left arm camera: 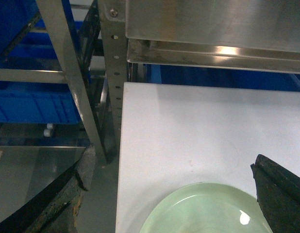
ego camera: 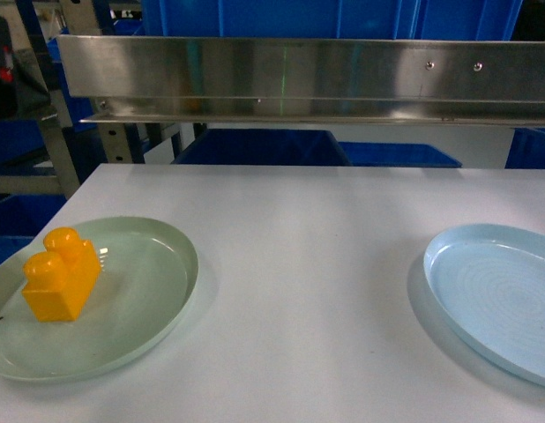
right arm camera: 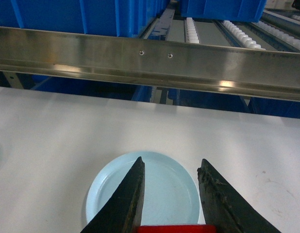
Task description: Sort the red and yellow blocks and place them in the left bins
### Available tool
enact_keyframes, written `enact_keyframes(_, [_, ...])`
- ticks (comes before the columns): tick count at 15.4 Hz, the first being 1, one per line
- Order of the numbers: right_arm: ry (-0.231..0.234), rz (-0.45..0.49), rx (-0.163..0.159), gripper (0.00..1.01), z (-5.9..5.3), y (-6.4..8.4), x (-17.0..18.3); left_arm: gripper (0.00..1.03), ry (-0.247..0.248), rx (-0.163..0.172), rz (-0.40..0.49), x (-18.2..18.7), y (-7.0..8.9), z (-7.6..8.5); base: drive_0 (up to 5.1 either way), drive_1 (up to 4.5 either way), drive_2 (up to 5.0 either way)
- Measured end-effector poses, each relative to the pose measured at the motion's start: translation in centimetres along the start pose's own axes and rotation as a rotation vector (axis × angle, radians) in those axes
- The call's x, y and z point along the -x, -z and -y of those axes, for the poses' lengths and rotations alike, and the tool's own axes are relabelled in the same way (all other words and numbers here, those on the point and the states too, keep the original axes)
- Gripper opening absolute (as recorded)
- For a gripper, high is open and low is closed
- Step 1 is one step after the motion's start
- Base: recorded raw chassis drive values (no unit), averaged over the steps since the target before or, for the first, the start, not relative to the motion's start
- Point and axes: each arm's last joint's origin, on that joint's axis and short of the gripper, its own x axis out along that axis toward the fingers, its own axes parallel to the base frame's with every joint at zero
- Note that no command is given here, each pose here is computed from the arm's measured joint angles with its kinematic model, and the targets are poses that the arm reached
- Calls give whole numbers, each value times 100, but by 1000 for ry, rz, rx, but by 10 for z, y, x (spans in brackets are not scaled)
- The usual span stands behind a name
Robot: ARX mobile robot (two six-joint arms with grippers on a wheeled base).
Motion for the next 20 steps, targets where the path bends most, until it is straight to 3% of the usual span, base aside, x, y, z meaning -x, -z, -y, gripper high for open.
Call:
enact_keyframes(1, [0,0,0,27,0,0,0,98,11,14,-66,-10,-5,8,0,0,0])
enact_keyframes(3, [0,0,0,27,0,0,0,98,-20,20,-203,-22,14,17,0,0,0])
enact_keyframes(5, [0,0,0,27,0,0,0,98,-54,21,-241,-22,21,24,0,0,0])
enact_keyframes(8, [0,0,0,27,0,0,0,98,-45,-47,-255,-25,44,48,0,0,0])
enact_keyframes(9, [0,0,0,27,0,0,0,98,-44,-66,-307,-27,52,52,0,0,0])
enact_keyframes(11, [-1,0,0,27,0,0,0,98,-67,-93,-352,-35,66,55,0,0,0])
enact_keyframes(13, [0,0,0,27,0,0,0,98,-92,-105,-343,-37,68,56,0,0,0])
enact_keyframes(15, [0,0,0,27,0,0,0,98,-86,-122,-420,-42,81,62,0,0,0])
enact_keyframes(16, [0,0,0,27,0,0,0,98,-91,-109,-461,-44,86,61,0,0,0])
enact_keyframes(20, [-1,0,0,27,0,0,0,97,-114,-95,-449,-48,84,57,0,0,0])
